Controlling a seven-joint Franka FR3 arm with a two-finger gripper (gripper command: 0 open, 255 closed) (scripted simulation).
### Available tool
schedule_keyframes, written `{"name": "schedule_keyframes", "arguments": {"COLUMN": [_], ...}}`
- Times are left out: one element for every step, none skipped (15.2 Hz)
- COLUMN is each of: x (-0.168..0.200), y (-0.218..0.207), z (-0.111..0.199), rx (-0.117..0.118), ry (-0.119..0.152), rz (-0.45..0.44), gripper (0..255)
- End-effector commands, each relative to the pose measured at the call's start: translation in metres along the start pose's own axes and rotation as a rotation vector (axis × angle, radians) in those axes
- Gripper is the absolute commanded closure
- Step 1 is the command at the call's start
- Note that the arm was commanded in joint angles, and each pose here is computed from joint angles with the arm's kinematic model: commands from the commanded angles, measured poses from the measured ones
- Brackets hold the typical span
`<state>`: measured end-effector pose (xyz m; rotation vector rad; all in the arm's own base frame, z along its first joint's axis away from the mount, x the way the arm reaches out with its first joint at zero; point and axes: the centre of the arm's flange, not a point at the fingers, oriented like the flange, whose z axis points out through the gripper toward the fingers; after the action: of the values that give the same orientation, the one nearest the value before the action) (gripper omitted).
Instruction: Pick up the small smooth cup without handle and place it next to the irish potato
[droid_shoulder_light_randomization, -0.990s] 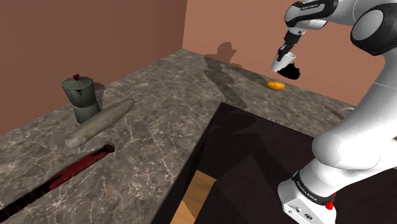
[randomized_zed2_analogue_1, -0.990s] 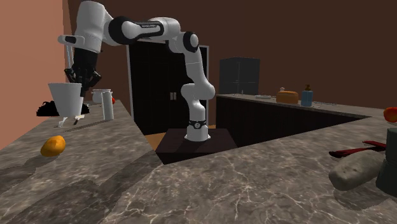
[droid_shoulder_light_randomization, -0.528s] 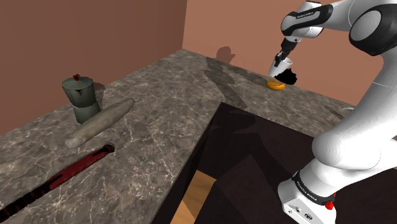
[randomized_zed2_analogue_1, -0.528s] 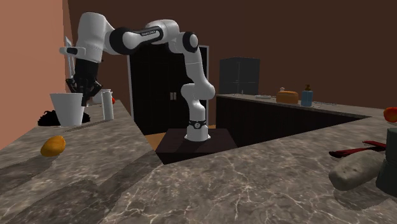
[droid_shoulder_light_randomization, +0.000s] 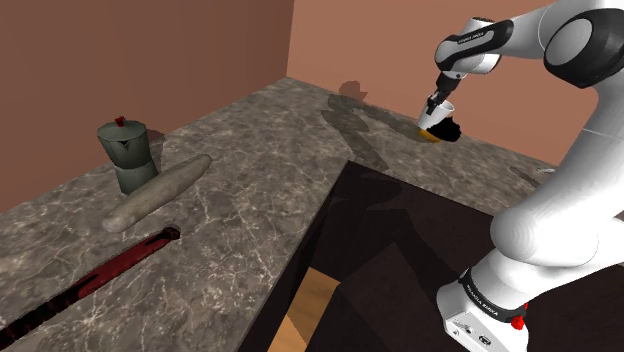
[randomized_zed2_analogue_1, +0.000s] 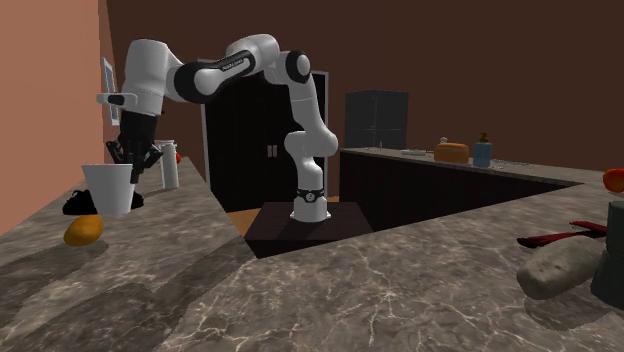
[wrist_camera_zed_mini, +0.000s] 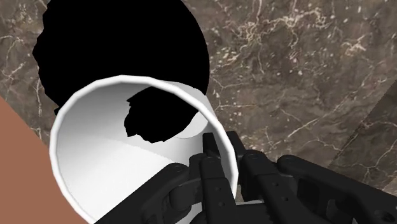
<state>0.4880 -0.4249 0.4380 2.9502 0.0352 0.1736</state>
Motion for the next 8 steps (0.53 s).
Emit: {"name": "schedule_keyframes", "arguments": {"x": [-0.001,-0.001,-0.002,-0.002,-0.003,-0.004,-0.004,-0.005], "y": [-0.002,-0.003,-0.003,-0.004,-0.005,-0.006,-0.007,-0.008], "z": [0.009,0.014,0.019,0.025,0.03,0.035,0.04,0.045], "rx": [-0.002,-0.002,-0.002,-0.002,-0.002,-0.002,-0.002,-0.002], "ry": [0.002,0.002,0.002,0.002,0.002,0.002,0.002,0.002], "rz": [0.0,0.0,0.0,0.0,0.0,0.0,0.0,0.0], "gripper": [255,255,255,255,255,255,255,255]}}
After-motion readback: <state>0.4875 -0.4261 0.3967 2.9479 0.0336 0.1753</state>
